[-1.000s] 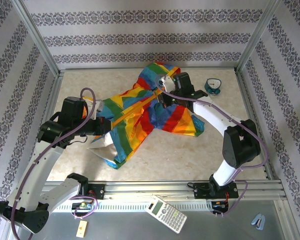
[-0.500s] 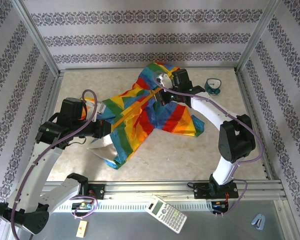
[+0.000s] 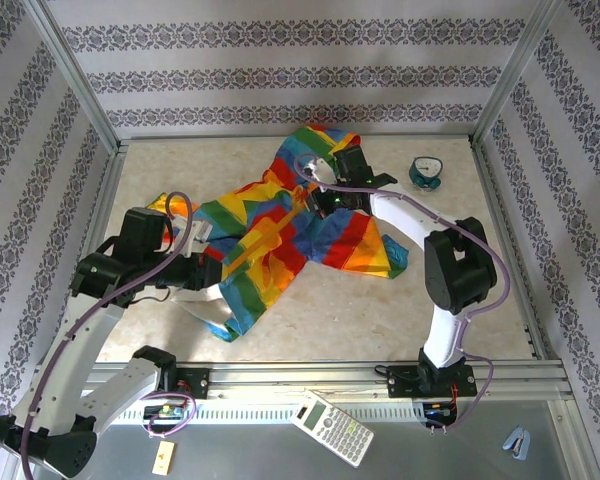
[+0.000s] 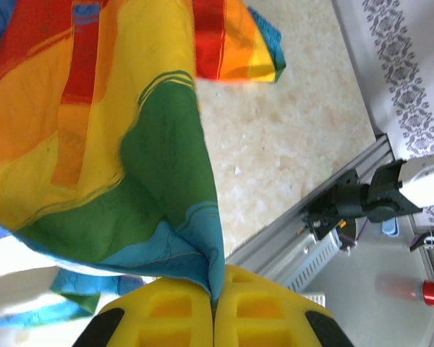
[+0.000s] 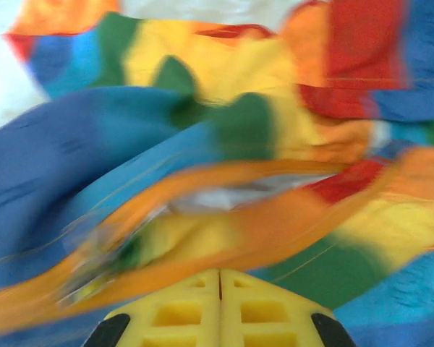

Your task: Zip up the jacket

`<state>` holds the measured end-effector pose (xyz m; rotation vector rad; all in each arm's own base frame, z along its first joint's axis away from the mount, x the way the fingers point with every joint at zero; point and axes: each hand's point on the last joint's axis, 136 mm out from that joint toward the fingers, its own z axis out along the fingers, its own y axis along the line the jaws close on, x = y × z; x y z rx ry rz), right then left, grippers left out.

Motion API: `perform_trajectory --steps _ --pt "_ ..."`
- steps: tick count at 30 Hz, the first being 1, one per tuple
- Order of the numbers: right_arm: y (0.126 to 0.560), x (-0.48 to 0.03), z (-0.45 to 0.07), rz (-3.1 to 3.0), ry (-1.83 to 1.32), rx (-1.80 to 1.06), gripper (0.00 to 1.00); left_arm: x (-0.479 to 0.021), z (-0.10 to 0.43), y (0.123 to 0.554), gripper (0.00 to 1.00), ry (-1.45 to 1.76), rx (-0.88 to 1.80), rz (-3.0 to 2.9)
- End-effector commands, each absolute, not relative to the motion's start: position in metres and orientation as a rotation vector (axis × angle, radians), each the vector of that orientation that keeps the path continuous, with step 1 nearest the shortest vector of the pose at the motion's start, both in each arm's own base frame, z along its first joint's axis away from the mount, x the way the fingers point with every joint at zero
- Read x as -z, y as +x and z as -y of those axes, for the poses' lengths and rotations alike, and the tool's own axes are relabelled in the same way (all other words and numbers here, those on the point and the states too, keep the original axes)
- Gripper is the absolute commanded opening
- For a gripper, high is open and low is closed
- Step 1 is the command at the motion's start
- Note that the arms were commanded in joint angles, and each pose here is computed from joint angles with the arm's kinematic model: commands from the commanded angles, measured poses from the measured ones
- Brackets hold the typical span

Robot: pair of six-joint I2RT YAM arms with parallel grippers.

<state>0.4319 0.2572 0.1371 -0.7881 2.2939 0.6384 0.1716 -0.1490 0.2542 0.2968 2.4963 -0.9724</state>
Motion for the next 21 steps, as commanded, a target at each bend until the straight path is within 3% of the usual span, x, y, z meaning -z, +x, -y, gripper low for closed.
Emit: perform_trajectory --steps 1,6,11,21 --pt "0.474 -0.140 -0.209 -2.347 -0.533 -0.430 0.00 -0.255 0.145 0.144 0.00 0.318 1.002 -2.542" --pt "0.482 -0.147 -0.197 -2.342 -0.489 -0.368 0.00 -0.244 0.142 0.137 0.00 0.296 1.001 -2.578" --pt "0.460 -0.160 -0.228 -2.277 -0.597 -0.621 0.00 -0.222 0.129 0.143 0.00 0.212 0.880 -2.653" --pt "0.395 -0.102 -0.306 -2.440 -0.672 -0.835 0.26 -0.134 0.078 0.142 0.00 -0.368 0.433 -2.990"
